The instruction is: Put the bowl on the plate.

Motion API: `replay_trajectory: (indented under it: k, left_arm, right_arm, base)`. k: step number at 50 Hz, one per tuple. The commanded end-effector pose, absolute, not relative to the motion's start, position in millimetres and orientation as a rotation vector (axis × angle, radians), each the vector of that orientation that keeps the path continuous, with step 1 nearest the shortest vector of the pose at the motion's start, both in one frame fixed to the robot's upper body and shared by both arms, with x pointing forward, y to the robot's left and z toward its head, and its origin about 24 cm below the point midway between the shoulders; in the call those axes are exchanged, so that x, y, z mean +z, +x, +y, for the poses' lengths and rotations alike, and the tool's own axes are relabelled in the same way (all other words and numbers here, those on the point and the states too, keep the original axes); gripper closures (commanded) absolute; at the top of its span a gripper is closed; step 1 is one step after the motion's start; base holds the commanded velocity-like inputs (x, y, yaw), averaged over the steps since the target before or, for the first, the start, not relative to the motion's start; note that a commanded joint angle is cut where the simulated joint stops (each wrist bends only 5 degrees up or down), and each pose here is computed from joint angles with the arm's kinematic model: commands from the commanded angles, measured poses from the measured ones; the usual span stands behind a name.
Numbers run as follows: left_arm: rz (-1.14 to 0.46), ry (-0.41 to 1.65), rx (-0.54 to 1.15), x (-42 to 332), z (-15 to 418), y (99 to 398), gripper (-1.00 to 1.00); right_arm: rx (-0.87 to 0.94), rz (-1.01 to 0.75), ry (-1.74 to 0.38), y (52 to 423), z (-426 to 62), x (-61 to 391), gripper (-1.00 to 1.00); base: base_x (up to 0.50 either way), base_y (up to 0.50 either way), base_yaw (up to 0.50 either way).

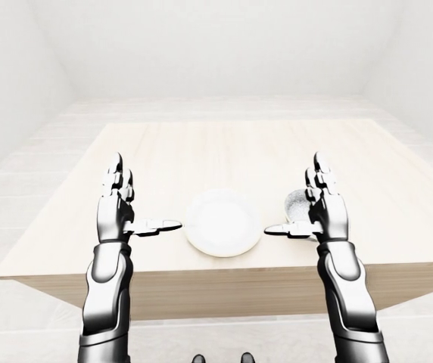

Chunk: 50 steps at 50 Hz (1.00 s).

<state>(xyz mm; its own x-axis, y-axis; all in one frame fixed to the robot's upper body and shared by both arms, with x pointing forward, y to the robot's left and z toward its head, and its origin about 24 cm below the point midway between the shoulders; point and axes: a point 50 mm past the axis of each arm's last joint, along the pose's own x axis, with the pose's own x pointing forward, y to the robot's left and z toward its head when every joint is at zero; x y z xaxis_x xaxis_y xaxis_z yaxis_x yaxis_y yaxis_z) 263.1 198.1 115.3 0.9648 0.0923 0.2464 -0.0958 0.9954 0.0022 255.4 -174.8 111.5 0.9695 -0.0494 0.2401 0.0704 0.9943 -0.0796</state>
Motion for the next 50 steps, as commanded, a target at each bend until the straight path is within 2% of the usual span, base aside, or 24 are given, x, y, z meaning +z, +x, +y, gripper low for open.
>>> replay_trajectory:
  k: [1, 28, 39, 50]
  left_arm:
    - [-0.232, 0.019, 0.102, 112.1, 200.4, 265.7, -1.00]
    - [-0.188, 0.060, 0.116, 103.0, 195.4, 271.3, -1.00]
    - [-0.246, 0.171, 0.128, 122.9, 208.4, 277.6, -1.00]
    - [-0.220, 0.294, 0.109, 118.9, 206.3, 276.4, -1.00]
  right_arm:
    - [-0.077, -0.257, -0.100, 253.3, -177.5, 115.4, -1.00]
    - [-0.080, -0.243, -0.114, 249.8, -186.0, 112.7, -1.00]
    - [-0.073, -0.331, -0.526, 250.2, -191.0, 144.2, -1.00]
    - [-0.131, -0.341, -0.769, 257.0, -195.5, 158.0, -1.00]
  base:
    - [0.00, 0.25, 0.00]
    - [0.00, 0.01, 0.00]
    - [0.00, 0.00, 0.00]
    - [0.00, 0.00, 0.00]
